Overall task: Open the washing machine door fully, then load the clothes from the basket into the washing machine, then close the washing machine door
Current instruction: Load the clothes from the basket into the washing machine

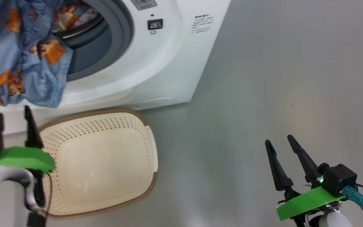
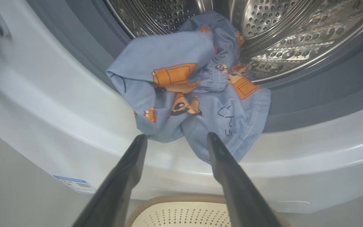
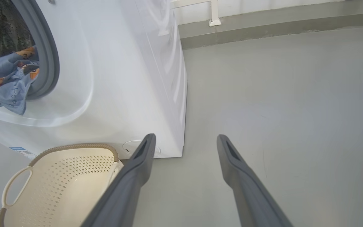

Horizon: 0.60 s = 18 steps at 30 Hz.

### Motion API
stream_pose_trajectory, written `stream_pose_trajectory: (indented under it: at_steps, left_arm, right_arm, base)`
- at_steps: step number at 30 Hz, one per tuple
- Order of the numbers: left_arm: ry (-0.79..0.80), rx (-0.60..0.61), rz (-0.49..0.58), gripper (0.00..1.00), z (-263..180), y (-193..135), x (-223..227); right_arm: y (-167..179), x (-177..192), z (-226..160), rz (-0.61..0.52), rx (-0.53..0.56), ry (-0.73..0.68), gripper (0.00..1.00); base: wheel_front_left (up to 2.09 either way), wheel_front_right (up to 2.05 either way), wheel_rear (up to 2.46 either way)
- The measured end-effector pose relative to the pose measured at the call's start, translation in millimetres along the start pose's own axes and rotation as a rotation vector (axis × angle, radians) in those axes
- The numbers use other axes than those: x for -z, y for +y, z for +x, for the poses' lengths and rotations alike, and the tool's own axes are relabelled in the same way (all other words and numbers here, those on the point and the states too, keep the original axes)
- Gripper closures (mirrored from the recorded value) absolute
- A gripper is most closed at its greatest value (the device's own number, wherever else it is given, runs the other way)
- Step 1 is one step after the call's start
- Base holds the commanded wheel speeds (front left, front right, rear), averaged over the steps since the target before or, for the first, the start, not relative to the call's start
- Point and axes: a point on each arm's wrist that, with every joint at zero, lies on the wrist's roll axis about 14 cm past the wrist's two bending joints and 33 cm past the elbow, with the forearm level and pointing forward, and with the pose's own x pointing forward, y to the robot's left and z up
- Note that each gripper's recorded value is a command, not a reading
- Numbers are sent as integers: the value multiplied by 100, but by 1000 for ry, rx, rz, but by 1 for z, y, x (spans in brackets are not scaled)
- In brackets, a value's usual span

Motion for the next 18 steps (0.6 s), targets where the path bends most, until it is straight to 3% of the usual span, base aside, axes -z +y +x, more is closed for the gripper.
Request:
stream_pose_trajectory:
  at_steps: [18]
  left_arm:
    - [57, -40, -15, 0, 59, 4, 21]
  right_arm:
    - [-21, 13, 10, -33, 40, 41, 0]
  base:
    - [0, 0, 0]
